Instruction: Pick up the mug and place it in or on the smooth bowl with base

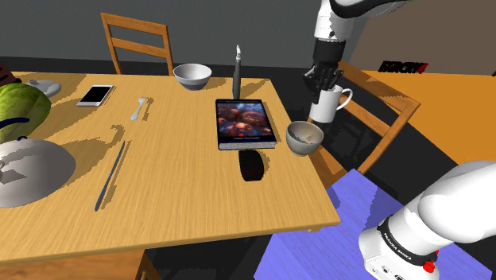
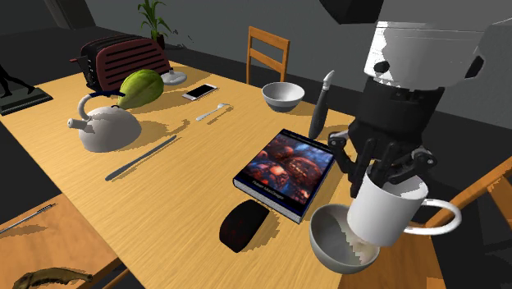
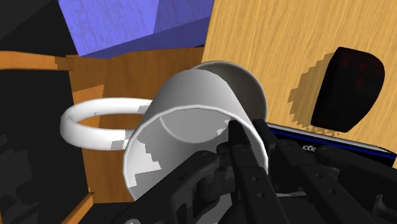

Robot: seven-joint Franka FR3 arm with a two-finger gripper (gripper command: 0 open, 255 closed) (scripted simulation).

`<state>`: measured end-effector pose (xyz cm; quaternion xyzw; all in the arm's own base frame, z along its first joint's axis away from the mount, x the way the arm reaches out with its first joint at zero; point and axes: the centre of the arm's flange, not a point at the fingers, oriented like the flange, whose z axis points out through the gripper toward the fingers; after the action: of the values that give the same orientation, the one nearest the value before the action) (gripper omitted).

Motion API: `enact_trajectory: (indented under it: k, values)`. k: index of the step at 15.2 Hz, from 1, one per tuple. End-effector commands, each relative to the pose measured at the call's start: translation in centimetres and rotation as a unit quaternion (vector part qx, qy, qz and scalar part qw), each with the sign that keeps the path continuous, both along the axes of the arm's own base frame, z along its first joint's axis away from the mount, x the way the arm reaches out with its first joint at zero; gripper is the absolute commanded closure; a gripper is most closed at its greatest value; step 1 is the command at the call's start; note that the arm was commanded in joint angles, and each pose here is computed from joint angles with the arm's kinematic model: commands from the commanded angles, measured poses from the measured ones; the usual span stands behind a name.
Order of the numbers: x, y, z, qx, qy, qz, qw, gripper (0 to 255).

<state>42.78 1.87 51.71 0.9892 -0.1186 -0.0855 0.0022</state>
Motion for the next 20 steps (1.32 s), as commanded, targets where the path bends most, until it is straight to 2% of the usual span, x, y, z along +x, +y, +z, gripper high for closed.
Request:
enact_trajectory:
  k: [1, 12, 19, 20]
  values:
    - [-0.1, 0.1, -1.1, 0.0, 0.0, 0.0, 1.0, 255]
    - [-0.1, 0.1, -6.9, 0.0, 0.0, 0.0, 1.0, 255]
    - [-0.1, 0.1, -6.9, 0.0, 0.0, 0.0, 1.0, 255]
    - [-0.1, 0.1, -6.9, 0.0, 0.0, 0.0, 1.0, 0]
